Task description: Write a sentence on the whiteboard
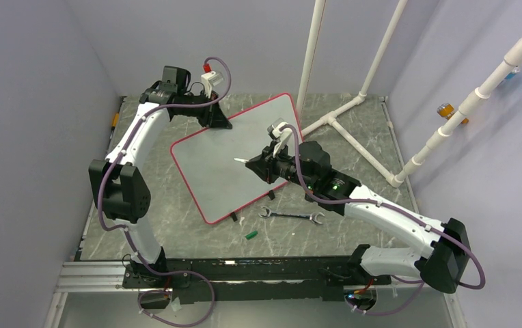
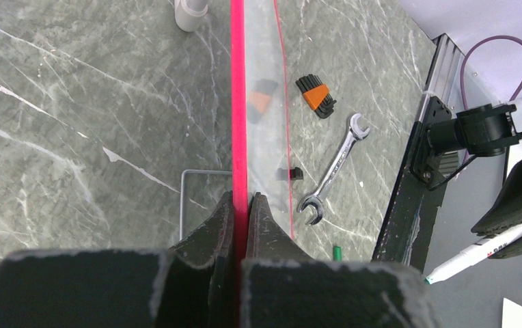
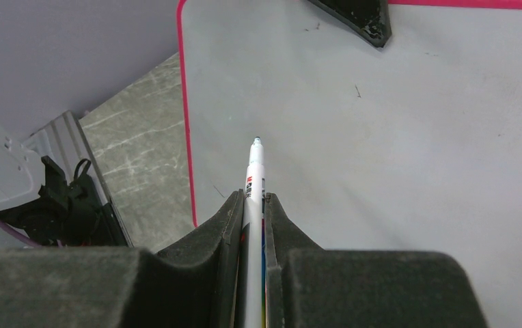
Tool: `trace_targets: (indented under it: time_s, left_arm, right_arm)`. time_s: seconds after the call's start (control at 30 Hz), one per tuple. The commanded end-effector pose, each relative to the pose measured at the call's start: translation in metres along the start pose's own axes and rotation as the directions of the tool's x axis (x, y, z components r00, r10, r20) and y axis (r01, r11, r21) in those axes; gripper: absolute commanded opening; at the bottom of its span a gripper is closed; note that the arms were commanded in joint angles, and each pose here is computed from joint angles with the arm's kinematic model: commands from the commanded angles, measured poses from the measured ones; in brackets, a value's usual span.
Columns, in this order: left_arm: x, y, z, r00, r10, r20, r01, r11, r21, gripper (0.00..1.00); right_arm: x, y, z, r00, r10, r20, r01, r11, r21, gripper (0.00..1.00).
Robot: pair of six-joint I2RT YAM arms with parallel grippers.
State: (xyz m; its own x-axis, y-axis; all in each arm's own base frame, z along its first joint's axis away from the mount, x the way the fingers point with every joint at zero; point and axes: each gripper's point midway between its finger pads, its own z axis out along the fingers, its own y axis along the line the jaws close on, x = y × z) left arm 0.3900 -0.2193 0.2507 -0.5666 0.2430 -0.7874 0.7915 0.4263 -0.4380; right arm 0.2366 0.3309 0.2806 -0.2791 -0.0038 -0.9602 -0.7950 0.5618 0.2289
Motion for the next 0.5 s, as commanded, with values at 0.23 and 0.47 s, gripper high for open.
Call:
trace_targets:
  time_s: [0.23, 0.47]
  left_arm:
    - [0.008, 0.005, 0.01, 0.989, 0.137, -0.049, -0.14, 0.987, -0.08, 0.0]
    - [0.01, 0.008, 0.011, 0.99, 0.126, -0.056, -0.131, 0.986, -0.099, 0.0]
  right_arm:
    - [-0.018, 0.041, 0.013, 0.996, -0.05, 0.07, 0.061, 0.983, -0.171, 0.0]
    - [-0.021, 0.064, 0.039, 0.993, -0.068, 0.093, 0.087, 0.974, -0.211, 0.0]
